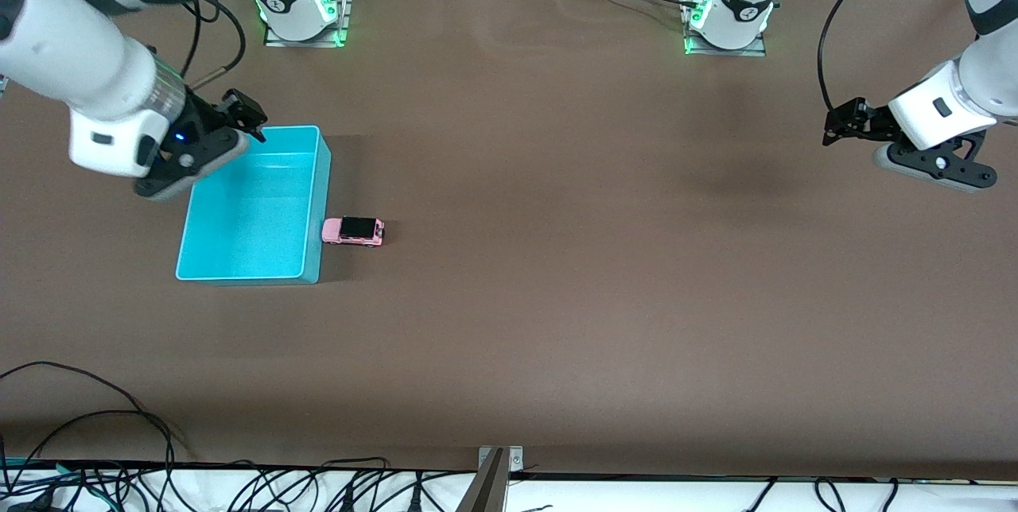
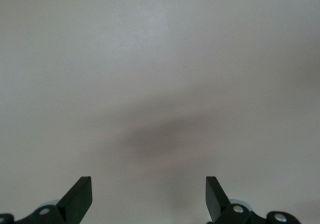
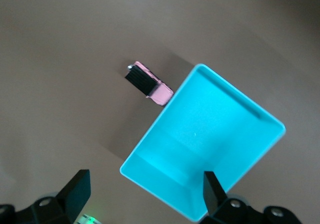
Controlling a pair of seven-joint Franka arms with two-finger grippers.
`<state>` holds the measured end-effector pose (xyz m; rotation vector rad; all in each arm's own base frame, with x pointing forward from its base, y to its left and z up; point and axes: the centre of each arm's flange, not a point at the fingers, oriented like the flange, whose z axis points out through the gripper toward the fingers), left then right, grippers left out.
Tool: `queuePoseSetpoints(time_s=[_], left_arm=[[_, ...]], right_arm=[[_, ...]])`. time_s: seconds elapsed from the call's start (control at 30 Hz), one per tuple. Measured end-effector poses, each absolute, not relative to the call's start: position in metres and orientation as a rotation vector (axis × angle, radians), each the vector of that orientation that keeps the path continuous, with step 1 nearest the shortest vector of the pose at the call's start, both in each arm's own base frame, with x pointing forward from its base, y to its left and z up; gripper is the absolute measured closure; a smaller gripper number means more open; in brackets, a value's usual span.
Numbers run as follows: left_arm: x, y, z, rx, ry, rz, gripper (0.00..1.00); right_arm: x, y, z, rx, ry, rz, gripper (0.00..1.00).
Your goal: Wind and store pink jeep toy
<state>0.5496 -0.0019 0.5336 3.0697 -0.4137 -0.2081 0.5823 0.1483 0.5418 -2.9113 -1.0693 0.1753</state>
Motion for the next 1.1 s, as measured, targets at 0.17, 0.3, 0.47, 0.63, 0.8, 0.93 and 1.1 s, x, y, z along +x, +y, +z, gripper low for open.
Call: queuePoseSetpoints(time_s=[0.17, 0.3, 0.47, 0.63, 0.8, 0.93, 1.1], left_arm=[[0.560, 0.007, 0.543, 3.088, -0.410, -0.174, 0.00], [0.562, 0.015, 0.549, 3.086, -0.478, -0.168, 0.00], [0.564, 0.018, 0.562, 3.099, -0.500, -0.130, 0.00], [0.566, 0.028, 0.585, 3.113, -0.474, -0.060, 0.00], [0.565, 0.031, 0.593, 3.127, -0.395, -0.045, 0.00], [0.564, 0.028, 0.596, 3.137, -0.323, -0.038, 0.00], [0.562, 0.024, 0.603, 3.142, -0.286, -0.025, 0.00]], right_arm=[[0.600, 0.151, 0.501, -2.712, -1.393, 0.210, 0.00], [0.613, 0.153, 0.465, -2.567, -1.585, 0.224, 0.00], [0.624, 0.164, 0.423, -2.436, -1.746, 0.214, 0.00], [0.616, 0.193, 0.380, -2.363, -1.837, 0.213, 0.00], [0.605, 0.211, 0.348, -2.323, -1.906, 0.175, 0.00], [0.597, 0.213, 0.321, -2.312, -1.942, 0.126, 0.00], [0.577, 0.213, 0.272, -2.291, -1.993, 0.077, 0.00]])
